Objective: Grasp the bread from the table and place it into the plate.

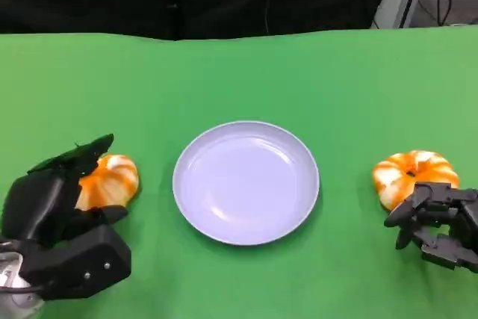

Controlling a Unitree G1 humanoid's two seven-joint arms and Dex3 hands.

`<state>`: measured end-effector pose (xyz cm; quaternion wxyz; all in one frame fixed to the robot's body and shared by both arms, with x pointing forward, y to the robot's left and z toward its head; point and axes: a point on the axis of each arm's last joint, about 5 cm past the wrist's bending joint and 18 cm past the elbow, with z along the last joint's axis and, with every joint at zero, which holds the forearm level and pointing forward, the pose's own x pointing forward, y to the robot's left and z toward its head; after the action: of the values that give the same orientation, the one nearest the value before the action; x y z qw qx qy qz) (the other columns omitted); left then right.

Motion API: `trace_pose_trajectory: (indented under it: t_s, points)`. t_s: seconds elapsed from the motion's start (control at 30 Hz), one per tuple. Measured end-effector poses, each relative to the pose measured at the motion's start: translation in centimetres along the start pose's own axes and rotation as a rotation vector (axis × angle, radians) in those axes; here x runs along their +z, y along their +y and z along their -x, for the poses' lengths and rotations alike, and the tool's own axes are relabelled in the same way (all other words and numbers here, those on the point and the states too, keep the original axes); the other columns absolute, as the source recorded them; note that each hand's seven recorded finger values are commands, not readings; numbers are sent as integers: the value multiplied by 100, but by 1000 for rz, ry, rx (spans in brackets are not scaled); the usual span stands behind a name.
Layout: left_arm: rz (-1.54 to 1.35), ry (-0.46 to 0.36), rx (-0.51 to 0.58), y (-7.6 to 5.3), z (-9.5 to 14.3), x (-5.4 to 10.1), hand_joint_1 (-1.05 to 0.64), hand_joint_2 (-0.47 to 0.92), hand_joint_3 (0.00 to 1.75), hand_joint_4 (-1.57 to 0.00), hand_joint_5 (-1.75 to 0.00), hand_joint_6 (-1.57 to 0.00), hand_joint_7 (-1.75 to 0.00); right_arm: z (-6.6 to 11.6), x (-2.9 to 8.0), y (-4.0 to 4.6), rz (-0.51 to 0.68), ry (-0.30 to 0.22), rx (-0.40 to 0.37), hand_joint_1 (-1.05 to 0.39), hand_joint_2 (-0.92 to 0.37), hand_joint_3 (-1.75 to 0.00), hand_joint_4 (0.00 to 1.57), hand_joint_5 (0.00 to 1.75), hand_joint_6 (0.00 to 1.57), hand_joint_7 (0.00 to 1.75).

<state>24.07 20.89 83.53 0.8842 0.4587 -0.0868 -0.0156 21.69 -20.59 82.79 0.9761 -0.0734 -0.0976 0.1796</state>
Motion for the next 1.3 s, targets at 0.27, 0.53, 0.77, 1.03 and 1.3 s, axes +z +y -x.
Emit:
trace_pose_trajectory:
  t_s: [0.27, 0.53, 0.77, 1.03, 1.3]
  points:
    - [-8, 16, -38, -45, -24, 9, -66, 88, 0, -40, 0, -39, -1, -1, 1, 0, 1, -1, -2, 5, -82, -62, 88, 136, 96, 92]
    - [-8, 60, -82, -89, -25, -3, -60, 90, 1, -39, 0, -41, -1, 0, 3, 1, 3, -5, -2, 4, -81, -64, 88, 137, 96, 92]
    - [-18, 86, -105, -101, -25, -17, -52, 90, 0, -40, 0, -43, -1, 0, 3, 0, 3, -5, -2, 4, -82, -64, 87, 136, 97, 90]
    - [-21, 100, -112, -103, -45, -13, -20, 92, 1, -40, 0, -44, 0, 1, 3, 0, 3, -5, 1, 4, -80, -64, 87, 136, 97, 89]
    - [-2, 106, -113, -132, -41, 4, 10, 92, 21, -39, 0, -46, 0, 1, 4, 0, 5, -8, -1, 4, -81, -65, 88, 136, 97, 90]
